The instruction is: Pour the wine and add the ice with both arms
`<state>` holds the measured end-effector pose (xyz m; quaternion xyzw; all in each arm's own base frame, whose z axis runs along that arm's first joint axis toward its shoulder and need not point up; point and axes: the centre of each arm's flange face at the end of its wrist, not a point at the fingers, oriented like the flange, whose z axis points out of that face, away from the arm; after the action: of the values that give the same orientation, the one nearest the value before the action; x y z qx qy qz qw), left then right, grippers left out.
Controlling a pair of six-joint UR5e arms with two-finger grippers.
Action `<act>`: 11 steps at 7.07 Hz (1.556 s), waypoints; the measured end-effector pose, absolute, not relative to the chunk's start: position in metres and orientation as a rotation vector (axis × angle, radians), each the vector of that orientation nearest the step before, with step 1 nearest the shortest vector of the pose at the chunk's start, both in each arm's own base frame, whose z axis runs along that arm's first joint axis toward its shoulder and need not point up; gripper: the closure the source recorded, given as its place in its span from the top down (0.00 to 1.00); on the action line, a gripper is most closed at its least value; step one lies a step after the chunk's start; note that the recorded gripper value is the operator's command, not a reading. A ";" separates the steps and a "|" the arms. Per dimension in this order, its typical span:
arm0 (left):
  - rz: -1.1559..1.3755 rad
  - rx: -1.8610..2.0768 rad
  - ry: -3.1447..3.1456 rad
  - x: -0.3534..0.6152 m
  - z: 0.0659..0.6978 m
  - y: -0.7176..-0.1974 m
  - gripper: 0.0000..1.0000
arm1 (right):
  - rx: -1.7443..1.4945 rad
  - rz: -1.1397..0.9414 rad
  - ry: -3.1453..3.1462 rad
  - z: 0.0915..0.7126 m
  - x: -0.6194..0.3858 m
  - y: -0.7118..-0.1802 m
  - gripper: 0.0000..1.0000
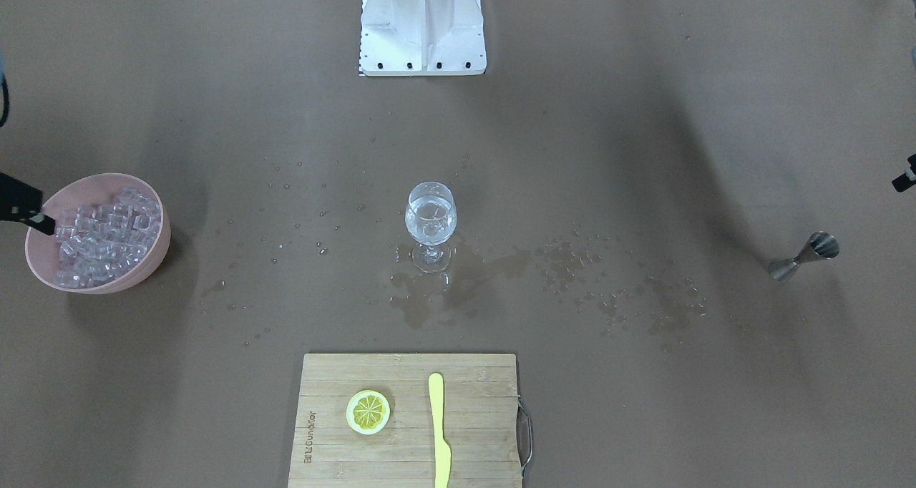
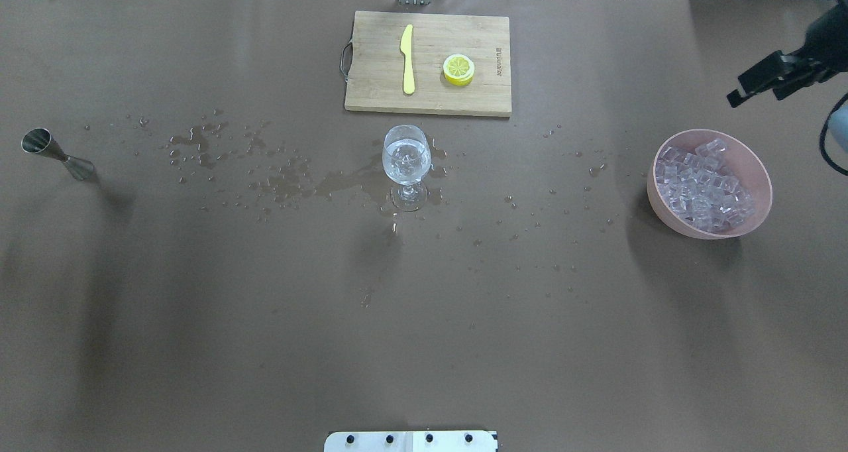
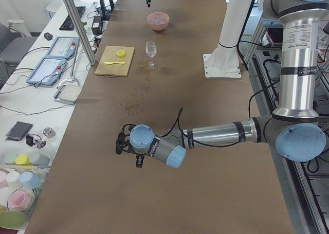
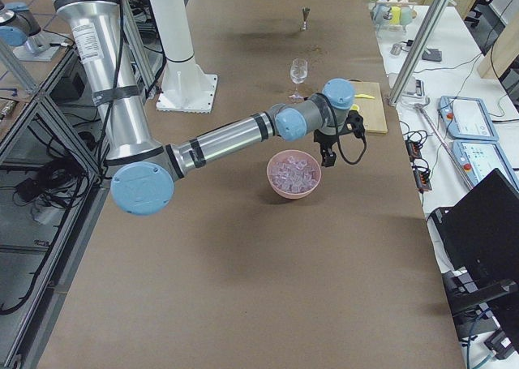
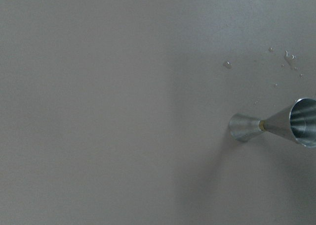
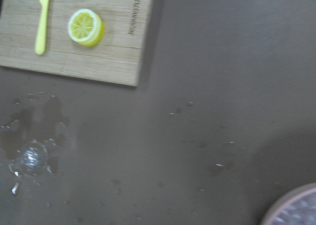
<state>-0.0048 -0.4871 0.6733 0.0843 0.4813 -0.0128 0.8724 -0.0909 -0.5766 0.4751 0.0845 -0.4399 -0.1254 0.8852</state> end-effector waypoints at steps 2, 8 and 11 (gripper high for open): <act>-0.006 0.205 0.970 -0.008 0.674 -0.489 0.98 | 0.192 -0.354 -0.848 0.565 -0.028 -0.575 1.00; 0.171 0.210 0.765 -0.044 0.667 -0.530 0.98 | 0.204 -0.372 -0.747 0.604 0.016 -0.573 1.00; 0.167 0.181 0.763 -0.047 0.680 -0.521 0.98 | 0.202 -0.371 -0.751 0.604 0.016 -0.570 1.00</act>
<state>-0.0471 -0.5207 0.6796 0.0879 0.3712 0.0812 0.9208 0.0163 -0.5696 0.6038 0.0981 -0.3640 -0.1800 0.9086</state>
